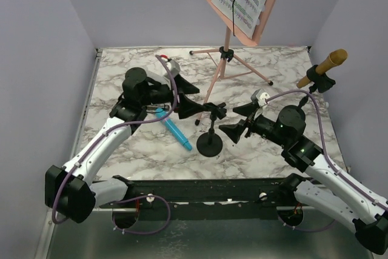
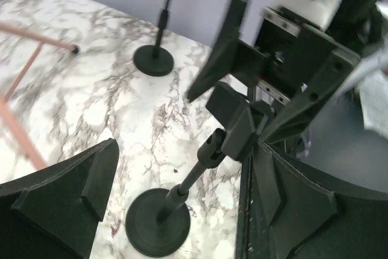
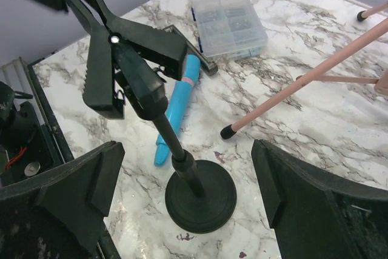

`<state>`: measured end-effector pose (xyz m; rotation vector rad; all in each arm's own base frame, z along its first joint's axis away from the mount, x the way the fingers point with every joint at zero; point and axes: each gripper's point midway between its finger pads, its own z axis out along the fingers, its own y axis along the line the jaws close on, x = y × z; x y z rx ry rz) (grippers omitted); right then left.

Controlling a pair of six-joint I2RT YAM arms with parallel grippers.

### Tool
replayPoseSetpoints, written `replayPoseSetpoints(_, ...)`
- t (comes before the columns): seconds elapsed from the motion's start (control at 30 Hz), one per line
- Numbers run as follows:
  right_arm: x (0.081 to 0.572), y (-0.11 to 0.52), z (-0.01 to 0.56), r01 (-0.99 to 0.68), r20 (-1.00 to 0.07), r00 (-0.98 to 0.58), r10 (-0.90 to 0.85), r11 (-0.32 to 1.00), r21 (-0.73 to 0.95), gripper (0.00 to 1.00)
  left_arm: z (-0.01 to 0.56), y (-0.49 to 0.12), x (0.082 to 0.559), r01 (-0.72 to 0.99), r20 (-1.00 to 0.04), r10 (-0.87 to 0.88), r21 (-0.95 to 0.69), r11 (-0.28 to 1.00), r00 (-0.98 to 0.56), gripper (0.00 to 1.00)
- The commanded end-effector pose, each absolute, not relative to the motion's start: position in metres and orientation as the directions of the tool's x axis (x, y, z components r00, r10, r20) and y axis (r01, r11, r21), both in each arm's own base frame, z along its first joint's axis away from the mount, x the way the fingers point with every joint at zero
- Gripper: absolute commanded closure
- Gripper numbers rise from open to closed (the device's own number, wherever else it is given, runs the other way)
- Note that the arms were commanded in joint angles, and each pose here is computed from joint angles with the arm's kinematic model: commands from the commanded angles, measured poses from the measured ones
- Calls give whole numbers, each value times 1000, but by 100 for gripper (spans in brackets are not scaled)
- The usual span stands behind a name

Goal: Set up the instrument practice props

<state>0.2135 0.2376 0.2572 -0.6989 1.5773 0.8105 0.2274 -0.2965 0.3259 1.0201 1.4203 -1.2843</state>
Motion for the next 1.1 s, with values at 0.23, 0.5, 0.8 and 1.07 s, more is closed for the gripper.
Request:
replayPoseSetpoints(0.23, 195, 241, 273, -863, -996, -83, 22, 498, 83, 0, 331, -190, 270, 443, -755, -398, -637, 630, -521, 1)
replayPoseSetpoints(0.5, 185, 247, 298, -979, -992, 0, 127, 201, 26, 0, 356, -229, 195, 711, -734, -311, -672, 207, -603, 3)
replayPoseSetpoints(0.8, 189, 266, 315, -999, -992, 37, 122, -20, -39, 0, 349, -236, 189, 717, -727, -247, -681, 147, -640, 3)
replayPoseSetpoints(1.07, 195, 274, 318, -996, -991, 19, 130, -84, -31, 0, 337, -243, 188, 697, -704, -229, -706, 128, -672, 3)
